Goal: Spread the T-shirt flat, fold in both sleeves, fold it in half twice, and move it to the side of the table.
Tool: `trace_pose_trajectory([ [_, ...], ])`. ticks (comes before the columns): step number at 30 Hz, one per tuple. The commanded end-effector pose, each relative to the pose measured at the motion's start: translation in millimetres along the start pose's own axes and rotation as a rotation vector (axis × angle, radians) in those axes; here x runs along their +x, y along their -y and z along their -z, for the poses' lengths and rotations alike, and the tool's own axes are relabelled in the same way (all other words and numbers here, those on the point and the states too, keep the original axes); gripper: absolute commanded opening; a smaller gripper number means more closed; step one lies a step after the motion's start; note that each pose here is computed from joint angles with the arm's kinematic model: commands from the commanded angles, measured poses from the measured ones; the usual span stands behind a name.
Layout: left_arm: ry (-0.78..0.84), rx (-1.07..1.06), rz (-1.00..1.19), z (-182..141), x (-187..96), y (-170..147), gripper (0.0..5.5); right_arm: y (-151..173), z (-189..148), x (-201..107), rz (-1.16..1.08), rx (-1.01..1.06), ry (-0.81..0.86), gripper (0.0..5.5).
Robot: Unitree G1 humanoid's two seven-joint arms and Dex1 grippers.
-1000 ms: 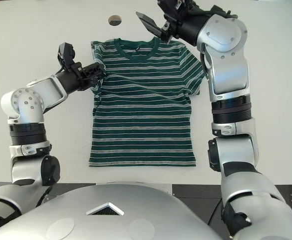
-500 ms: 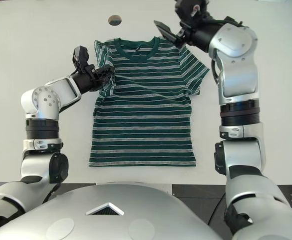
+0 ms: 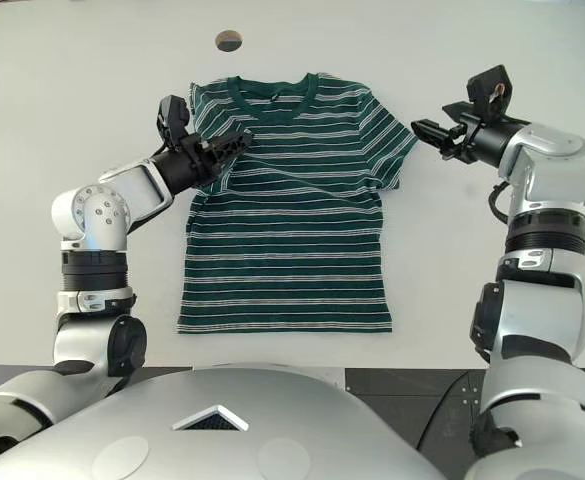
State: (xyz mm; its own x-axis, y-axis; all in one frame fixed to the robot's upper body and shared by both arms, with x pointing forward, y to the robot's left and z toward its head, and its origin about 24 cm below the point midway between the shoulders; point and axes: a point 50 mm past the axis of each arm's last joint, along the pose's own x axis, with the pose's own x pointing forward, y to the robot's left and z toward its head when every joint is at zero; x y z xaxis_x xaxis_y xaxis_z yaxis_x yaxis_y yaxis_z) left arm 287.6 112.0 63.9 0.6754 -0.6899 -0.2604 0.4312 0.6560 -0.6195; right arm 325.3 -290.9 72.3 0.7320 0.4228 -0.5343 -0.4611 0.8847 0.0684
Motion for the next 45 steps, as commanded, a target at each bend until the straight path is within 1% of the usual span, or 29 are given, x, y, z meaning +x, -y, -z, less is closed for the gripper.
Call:
trace_pose_trajectory([
  [1, 0.134, 0.117, 0.148, -14, -20, 25, 2.71, -8, -2, 12, -0.089, 0.164, -0.012, 3.28],
  [4, 0.189, 0.137, 0.162, -20, -33, 31, 2.71, -14, 5, 18, -0.122, 0.192, -0.069, 3.28],
  [6, 0.221, 0.139, 0.151, -25, -38, 32, 2.71, -18, 13, 22, -0.133, 0.164, -0.123, 3.28],
  [11, 0.258, 0.133, 0.149, -29, -43, 34, 2.71, -17, 22, 25, -0.114, 0.109, -0.183, 3.28],
  [13, 0.265, 0.126, 0.142, -30, -44, 33, 2.74, -17, 22, 25, -0.108, 0.108, -0.184, 2.97],
  [16, 0.268, 0.117, 0.132, -31, -43, 30, 2.74, -16, 23, 25, -0.106, 0.098, -0.186, 2.3],
  [17, 0.269, 0.116, 0.13, -31, -43, 30, 2.74, -17, 22, 25, -0.114, 0.104, -0.184, 2.25],
  [18, 0.269, 0.115, 0.13, -31, -43, 31, 2.74, -17, 21, 25, -0.123, 0.108, -0.179, 1.98],
  [20, 0.269, 0.113, 0.132, -31, -42, 31, 2.74, -15, 6, 21, -0.161, 0.134, -0.123, 1.62],
  [24, 0.27, 0.107, 0.141, -32, -42, 33, 2.74, -11, -33, 2, -0.265, 0.152, -0.013, 1.62],
  [28, 0.271, 0.101, 0.149, -33, -41, 34, 2.74, -2, -44, -7, -0.22, 0.141, 0.018, 1.62],
  [33, 0.271, 0.1, 0.148, -33, -42, 34, 2.74, 6, -35, -2, -0.119, 0.093, -0.007, 1.62],
  [36, 0.271, 0.099, 0.144, -33, -43, 33, 2.74, 5, -21, 6, -0.077, 0.041, -0.062, 2.04],
  [37, 0.271, 0.099, 0.143, -33, -43, 33, 2.74, 4, -18, 8, -0.069, 0.03, -0.074, 2.27],
  [41, 0.272, 0.096, 0.138, -33, -44, 32, 2.74, 5, -5, 15, -0.006, -0.036, -0.129, 2.91],
  [45, 0.275, 0.092, 0.131, -32, -46, 30, 2.74, 1, 8, 22, 0.008, -0.08, -0.195, 2.91],
])
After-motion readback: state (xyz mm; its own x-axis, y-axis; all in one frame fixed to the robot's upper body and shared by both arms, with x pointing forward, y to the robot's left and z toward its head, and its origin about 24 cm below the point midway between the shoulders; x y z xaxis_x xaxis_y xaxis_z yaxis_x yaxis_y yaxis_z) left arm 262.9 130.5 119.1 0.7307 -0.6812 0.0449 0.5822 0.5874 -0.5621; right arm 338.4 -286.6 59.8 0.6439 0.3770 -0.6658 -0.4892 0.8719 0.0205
